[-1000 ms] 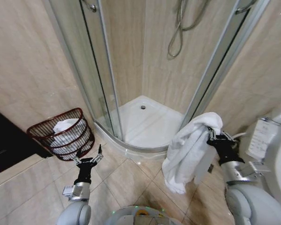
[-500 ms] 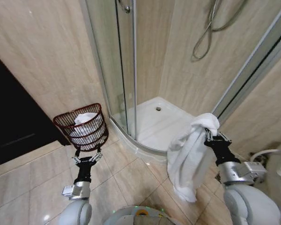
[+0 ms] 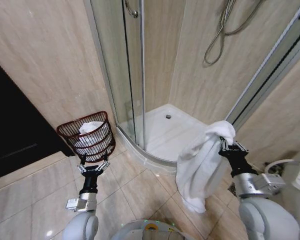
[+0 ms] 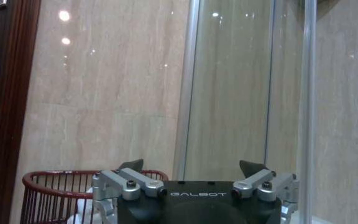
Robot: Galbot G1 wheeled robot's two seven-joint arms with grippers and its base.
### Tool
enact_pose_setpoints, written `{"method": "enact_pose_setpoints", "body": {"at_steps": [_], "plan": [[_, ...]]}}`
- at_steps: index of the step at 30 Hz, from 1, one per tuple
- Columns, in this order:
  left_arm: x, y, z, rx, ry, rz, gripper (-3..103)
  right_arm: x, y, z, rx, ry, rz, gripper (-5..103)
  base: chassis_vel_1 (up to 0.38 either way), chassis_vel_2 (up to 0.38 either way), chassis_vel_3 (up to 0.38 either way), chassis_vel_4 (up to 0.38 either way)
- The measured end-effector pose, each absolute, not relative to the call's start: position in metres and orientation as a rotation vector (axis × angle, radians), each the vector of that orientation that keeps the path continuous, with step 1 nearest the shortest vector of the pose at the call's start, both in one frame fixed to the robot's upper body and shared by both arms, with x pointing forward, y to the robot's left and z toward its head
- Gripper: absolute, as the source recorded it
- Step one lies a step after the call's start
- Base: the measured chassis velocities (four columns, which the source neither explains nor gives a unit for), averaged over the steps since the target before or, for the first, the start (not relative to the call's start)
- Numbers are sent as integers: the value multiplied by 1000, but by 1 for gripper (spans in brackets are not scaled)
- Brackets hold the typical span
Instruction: Discard the used towel into the hamper.
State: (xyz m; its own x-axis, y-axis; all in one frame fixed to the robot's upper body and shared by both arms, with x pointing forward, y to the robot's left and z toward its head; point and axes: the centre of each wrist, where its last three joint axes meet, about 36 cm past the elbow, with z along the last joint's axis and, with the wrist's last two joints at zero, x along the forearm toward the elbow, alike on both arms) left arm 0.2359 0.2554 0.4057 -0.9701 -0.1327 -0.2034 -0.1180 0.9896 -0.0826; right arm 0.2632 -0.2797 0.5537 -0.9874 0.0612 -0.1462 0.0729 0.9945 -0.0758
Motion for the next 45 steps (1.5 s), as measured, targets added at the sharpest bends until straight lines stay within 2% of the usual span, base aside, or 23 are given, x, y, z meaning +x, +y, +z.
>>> {"method": "enact_pose_setpoints", "body": {"at_steps": [32, 45], "plan": [[234, 256, 409, -174, 2929, -92, 100, 262, -265, 546, 65, 2988, -161, 7, 32, -22, -29, 19], [234, 256, 409, -178, 2929, -90, 100, 262, -263, 545, 57, 2980, -173, 7, 126, 106, -99, -138]]}}
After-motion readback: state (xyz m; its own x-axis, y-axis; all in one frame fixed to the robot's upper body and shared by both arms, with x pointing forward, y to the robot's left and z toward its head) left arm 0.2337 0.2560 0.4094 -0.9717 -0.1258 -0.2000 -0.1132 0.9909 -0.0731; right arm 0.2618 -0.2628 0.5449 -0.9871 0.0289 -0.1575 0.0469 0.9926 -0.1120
